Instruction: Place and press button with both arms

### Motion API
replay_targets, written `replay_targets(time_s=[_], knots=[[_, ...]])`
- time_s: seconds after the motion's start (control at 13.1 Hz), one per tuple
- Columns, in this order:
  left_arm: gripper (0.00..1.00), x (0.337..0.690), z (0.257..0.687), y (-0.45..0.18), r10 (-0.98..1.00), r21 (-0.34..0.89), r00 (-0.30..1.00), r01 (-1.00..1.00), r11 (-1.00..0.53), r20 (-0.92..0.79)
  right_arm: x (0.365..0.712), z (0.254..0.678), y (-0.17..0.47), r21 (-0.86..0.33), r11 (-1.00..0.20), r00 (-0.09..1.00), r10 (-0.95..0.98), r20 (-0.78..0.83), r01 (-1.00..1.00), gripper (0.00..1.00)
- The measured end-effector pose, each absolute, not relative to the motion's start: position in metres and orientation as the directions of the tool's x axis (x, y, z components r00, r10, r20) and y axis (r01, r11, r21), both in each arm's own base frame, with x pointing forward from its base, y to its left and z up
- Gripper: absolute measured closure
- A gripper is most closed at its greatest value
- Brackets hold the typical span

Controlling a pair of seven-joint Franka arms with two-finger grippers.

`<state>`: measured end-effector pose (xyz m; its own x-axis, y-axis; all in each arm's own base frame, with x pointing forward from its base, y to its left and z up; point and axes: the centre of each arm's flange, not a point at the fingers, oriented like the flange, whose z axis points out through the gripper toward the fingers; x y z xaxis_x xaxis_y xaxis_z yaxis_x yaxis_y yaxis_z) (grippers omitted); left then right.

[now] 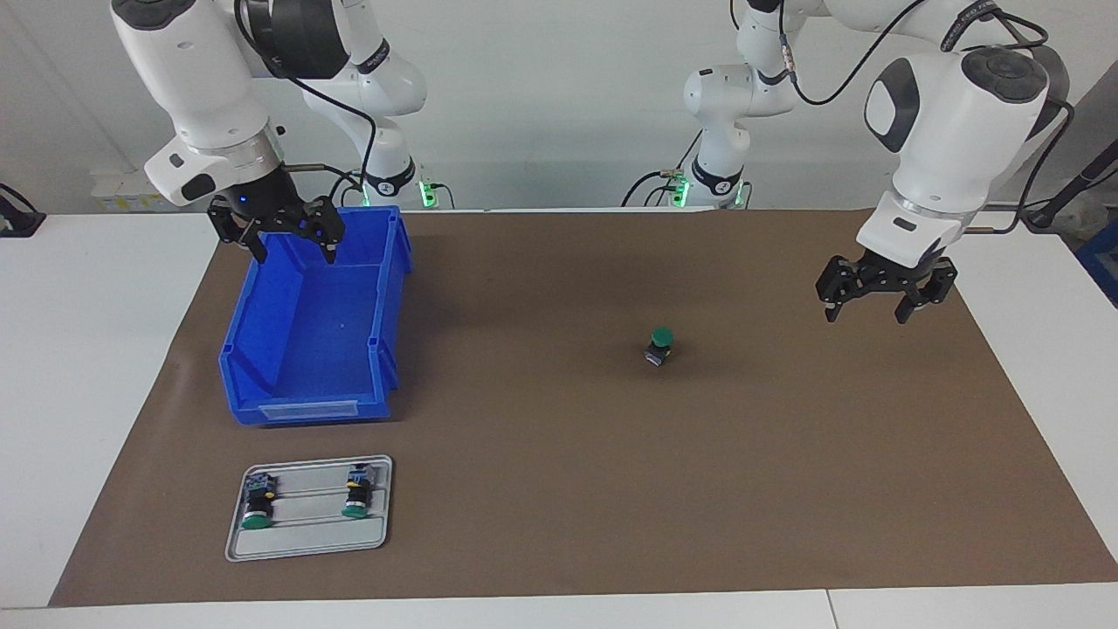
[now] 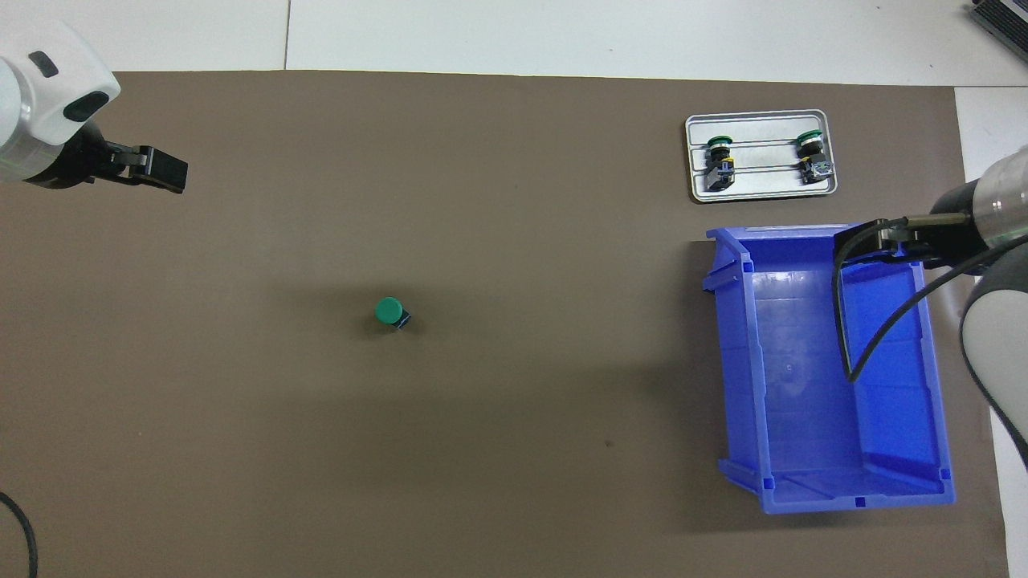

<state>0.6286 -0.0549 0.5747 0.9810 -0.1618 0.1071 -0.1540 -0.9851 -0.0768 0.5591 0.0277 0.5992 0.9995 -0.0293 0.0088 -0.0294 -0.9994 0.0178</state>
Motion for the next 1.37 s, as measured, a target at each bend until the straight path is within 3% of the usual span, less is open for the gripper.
replay_targets(time_s=[0.69,1.37], knots=[[0.0,0.62,0.577,-0.007,-0.084,-0.094,0.991,-0.075,-0.993,0.103,0.559,0.599,0.028,0.018,-0.999,1.0,-0.029,0.009,-0.029,0.0],[0.0,0.606,0.598,-0.043,-0.144,-0.098,0.978,-0.13,-0.987,0.151,0.559,0.599,0.028,0.018,-0.999,1.0,-0.029,0.009,-0.029,0.0]])
